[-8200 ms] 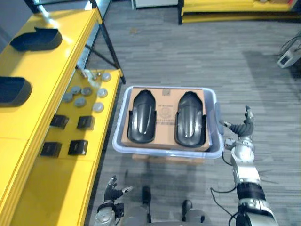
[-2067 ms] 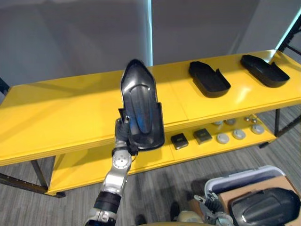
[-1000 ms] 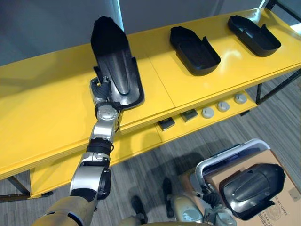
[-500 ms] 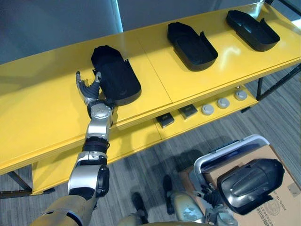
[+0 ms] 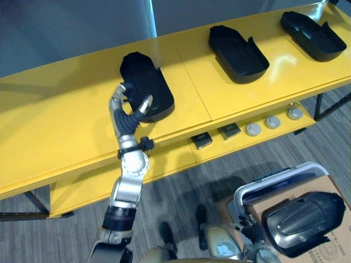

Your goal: Walk over and take plastic housings, then place them on the shelf

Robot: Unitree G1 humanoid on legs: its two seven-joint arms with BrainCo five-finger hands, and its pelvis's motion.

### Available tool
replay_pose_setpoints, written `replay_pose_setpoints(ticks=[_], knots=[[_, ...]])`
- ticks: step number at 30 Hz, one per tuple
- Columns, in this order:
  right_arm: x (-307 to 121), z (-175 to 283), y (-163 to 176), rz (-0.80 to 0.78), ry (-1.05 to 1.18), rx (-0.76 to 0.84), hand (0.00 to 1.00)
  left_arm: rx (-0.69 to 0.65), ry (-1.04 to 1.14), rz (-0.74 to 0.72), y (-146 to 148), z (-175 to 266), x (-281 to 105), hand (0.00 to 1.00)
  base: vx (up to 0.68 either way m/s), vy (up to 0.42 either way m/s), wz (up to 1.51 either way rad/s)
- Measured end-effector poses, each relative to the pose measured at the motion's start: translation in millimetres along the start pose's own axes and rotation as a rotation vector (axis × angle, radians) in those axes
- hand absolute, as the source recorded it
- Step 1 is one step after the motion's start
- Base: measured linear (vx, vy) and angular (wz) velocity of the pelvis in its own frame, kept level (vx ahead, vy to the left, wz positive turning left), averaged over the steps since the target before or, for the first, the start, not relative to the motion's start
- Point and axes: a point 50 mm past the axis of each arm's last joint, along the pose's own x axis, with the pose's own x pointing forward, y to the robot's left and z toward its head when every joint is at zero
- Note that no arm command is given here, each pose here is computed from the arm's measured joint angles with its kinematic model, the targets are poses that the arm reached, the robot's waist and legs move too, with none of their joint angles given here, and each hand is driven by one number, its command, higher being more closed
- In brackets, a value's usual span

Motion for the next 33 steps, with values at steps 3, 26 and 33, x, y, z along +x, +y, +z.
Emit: replay_pose_setpoints(ticks=[3,26,33], knots=[[0,1,1,0.002,-0.002,0.0,0.0,0.0,-0.017,-0.078,-11,2,-6,1.0,0.01,-0.013,-0.02],[9,14,7,0.021,-0.027,-0.009,0.0,0.208,0.078,-0.24,-39,-33,9,1.0,0.01,0.001,-0.07],[9,17,8,0.023,-0.04,-0.009,0.0,0.254,0.076,-0.212,-38,-32,40,1.0,0.03,0.004,-0.06]])
